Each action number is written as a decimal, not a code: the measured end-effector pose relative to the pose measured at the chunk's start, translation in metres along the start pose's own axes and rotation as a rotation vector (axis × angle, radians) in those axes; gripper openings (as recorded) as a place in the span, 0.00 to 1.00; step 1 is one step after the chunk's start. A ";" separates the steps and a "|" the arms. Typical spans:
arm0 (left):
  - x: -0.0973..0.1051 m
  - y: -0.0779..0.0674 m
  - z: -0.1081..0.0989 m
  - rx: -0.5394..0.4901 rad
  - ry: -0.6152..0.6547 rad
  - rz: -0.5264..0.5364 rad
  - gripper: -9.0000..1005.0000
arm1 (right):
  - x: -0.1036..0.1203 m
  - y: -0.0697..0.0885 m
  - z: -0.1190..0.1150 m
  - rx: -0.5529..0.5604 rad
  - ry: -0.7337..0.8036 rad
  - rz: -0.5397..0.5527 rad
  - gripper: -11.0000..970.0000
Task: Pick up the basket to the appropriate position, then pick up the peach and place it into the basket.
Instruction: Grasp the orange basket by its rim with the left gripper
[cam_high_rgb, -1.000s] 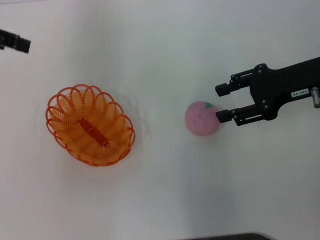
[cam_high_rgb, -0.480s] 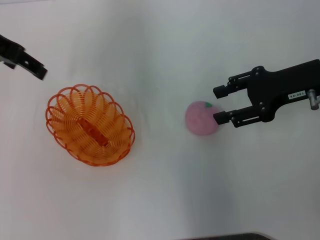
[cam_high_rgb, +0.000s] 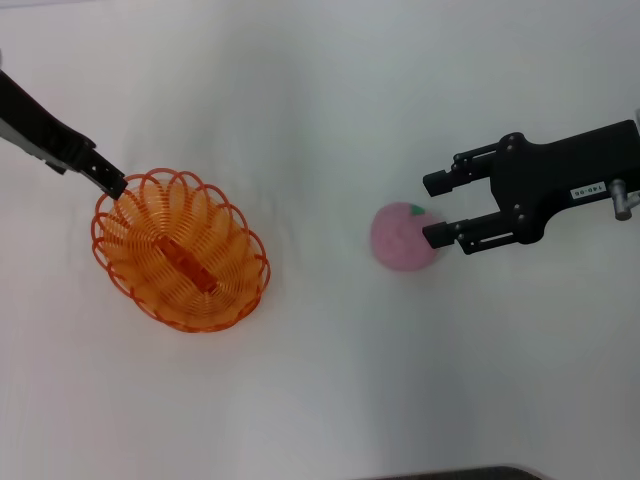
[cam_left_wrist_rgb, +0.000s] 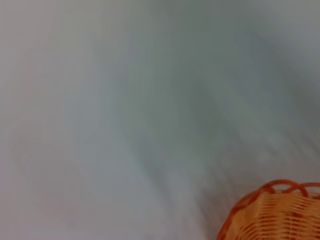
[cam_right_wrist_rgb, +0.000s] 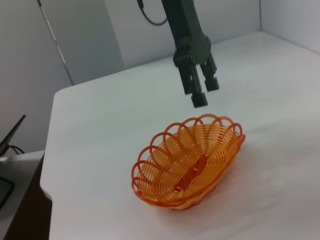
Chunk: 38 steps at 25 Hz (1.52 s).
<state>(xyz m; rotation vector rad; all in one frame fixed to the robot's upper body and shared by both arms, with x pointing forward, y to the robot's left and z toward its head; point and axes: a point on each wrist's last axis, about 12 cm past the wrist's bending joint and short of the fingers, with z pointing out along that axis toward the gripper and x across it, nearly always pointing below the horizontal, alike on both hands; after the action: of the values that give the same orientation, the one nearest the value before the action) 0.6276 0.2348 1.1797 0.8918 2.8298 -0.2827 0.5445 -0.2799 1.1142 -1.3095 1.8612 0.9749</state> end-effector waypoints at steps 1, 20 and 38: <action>-0.001 0.000 0.003 -0.002 -0.002 0.001 0.81 | 0.000 0.000 0.000 0.003 0.000 -0.001 0.71; 0.004 -0.008 0.046 -0.005 0.031 0.021 0.81 | 0.002 -0.002 0.010 -0.011 0.016 0.007 0.71; 0.003 -0.015 0.053 -0.003 0.023 0.040 0.50 | 0.002 -0.001 0.012 -0.019 0.020 0.007 0.71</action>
<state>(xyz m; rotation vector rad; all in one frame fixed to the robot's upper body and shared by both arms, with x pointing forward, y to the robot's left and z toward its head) 0.6215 0.2130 1.1296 0.9558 2.8286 -0.2646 0.5454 -0.2709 1.1060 -1.3297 1.8767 0.9886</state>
